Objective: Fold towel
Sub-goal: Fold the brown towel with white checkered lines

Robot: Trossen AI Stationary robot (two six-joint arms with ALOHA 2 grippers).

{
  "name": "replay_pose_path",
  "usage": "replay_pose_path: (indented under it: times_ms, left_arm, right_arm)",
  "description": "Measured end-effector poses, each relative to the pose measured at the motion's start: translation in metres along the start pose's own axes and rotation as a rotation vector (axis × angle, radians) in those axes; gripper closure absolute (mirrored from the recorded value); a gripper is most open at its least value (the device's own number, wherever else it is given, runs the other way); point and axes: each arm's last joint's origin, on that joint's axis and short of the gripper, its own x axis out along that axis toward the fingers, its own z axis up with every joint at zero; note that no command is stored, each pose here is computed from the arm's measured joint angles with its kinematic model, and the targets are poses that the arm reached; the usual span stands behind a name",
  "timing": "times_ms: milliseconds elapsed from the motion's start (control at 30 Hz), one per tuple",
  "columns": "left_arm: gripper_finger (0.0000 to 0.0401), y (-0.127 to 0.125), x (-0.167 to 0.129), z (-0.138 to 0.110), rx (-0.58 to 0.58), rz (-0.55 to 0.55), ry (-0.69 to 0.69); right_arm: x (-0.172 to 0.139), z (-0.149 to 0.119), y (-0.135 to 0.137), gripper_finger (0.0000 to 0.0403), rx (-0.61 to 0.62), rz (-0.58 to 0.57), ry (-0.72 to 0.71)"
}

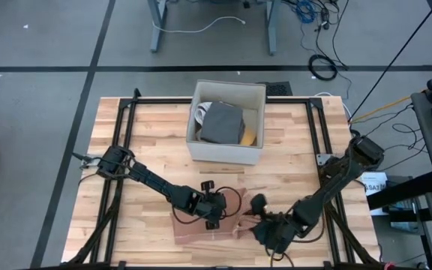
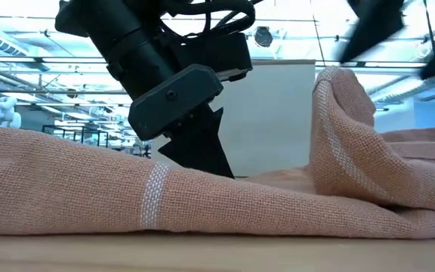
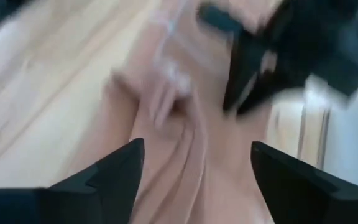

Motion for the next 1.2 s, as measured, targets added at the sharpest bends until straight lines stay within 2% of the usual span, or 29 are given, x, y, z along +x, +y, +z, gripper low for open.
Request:
replay_pose_path:
  times_ms: [200, 300, 433, 600, 1000, 1200]
  left_arm:
    - [0.0309, 0.0, 0.001, 0.001, 0.016, -0.002, -0.007]
    - [0.0309, 0.001, 0.001, 0.001, 0.016, -0.005, -0.008]
    - [0.0309, 0.002, 0.001, 0.002, 0.026, -0.006, -0.012]
    - [0.0309, 0.003, 0.002, 0.003, 0.027, -0.009, -0.017]
    - [0.0309, 0.003, 0.002, 0.003, 0.026, -0.011, -0.023]
    - [0.0309, 0.003, 0.002, 0.004, 0.024, -0.012, -0.026]
  right_arm:
    - [-0.016, -0.027, 0.006, 0.0138, 0.189, -0.019, 0.224]
    - [-0.013, -0.041, 0.011, 0.0141, 0.264, -0.034, 0.256]
    - [-0.007, -0.048, 0.016, 0.0137, 0.356, 0.007, 0.236]
    - [-0.001, -0.049, 0.019, 0.0131, 0.417, 0.065, 0.175]
    - [-0.006, -0.051, 0.017, 0.0131, 0.44, 0.188, 0.203]
    - [-0.02, -0.042, 0.008, 0.0131, 0.48, 0.209, 0.136]
